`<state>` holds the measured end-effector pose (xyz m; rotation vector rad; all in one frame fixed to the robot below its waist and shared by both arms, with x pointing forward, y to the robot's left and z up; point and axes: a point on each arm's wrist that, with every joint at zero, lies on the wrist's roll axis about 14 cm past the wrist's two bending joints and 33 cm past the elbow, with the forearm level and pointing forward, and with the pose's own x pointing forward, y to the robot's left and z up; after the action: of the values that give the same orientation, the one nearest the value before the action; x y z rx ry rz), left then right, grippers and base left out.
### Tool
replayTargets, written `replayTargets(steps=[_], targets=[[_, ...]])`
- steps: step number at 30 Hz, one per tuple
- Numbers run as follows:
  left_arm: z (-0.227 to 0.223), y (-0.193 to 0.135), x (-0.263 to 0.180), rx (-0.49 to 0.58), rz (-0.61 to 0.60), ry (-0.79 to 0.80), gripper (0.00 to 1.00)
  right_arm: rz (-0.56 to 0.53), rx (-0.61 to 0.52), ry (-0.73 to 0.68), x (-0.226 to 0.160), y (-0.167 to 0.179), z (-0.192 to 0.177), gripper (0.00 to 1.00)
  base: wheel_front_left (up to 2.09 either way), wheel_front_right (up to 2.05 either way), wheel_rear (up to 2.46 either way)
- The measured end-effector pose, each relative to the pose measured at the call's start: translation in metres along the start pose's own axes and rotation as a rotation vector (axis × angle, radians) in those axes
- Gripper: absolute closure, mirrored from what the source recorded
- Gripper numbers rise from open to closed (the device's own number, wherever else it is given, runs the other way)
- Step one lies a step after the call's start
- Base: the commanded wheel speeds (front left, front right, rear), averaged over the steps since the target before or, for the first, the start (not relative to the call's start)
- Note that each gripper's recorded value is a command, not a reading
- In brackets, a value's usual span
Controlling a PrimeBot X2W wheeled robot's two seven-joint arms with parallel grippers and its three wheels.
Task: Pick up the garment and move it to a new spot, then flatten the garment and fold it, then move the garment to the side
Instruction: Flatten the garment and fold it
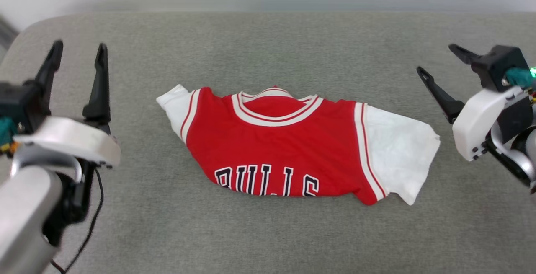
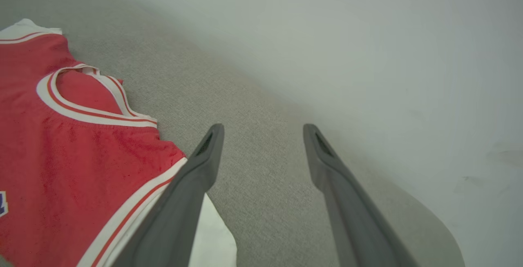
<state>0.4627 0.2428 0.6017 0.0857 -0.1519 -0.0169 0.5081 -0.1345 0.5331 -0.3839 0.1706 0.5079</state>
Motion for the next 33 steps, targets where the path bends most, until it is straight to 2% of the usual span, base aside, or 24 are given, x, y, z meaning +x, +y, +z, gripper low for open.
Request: replayTargets(steps=[1, 2, 3, 5, 12, 20, 25, 26, 27, 30, 31, 33], targets=[[-0.003, 0.004, -0.006, -0.004, 0.027, -0.002, 0.0, 0.02, -0.002, 0.062, 0.003, 0.0, -0.007, 0.0, 0.0, 0.0, 0.0], [-0.003, 0.004, -0.006, -0.004, 0.027, -0.002, 0.0, 0.02, -0.002, 0.062, 0.003, 0.0, -0.007, 0.0, 0.0, 0.0, 0.0], [-0.008, 0.01, -0.017, -0.009, 0.077, -0.012, 0.0, 0.077, 0.01, 0.209, 0.008, 0.006, -0.028, 0.0, 0.0, 0.0, 0.0], [-0.01, 0.016, -0.025, -0.014, 0.126, -0.029, 0.0, 0.134, 0.022, 0.356, 0.008, 0.014, -0.049, 0.0, 0.0, 0.0, 0.0], [-0.036, 0.023, -0.057, -0.036, 0.26, -0.016, 0.0, 0.243, 0.044, 0.741, 0.003, 0.02, -0.106, 0.0, 0.0, 0.0, 0.0], [-0.064, 0.019, -0.077, -0.045, 0.318, 0.035, 0.0, 0.351, 0.084, 0.92, 0.007, 0.052, -0.158, 0.0, 0.0, 0.0, 0.0], [-0.074, 0.018, -0.08, -0.045, 0.326, 0.05, 0.0, 0.37, 0.103, 0.905, 0.013, 0.059, -0.166, 0.0, 0.0, 0.0, 0.0], [-0.075, 0.017, -0.079, -0.046, 0.322, 0.051, 0.0, 0.364, 0.101, 0.883, 0.016, 0.058, -0.164, 0.73, 0.0, 0.0, 0.0], [-0.076, 0.017, -0.079, -0.046, 0.319, 0.051, 0.0, 0.356, 0.103, 0.86, 0.018, 0.056, -0.161, 1.0, 0.0, 0.0, 0.0], [-0.075, 0.016, -0.076, -0.041, 0.306, 0.04, 0.0, 0.304, 0.141, 0.714, 0.034, 0.041, -0.132, 1.0, 0.0, 0.0, 0.0], [-0.071, 0.011, -0.074, -0.043, 0.287, 0.026, 0.0, 0.202, 0.147, 0.628, 0.035, 0.0, -0.11, 1.0, 0.0, 0.0, 0.0], [-0.071, 0.006, -0.073, -0.05, 0.272, 0.023, 0.0, 0.108, 0.174, 0.623, 0.02, -0.035, -0.112, 1.0, 0.0, 0.0, 0.0]])
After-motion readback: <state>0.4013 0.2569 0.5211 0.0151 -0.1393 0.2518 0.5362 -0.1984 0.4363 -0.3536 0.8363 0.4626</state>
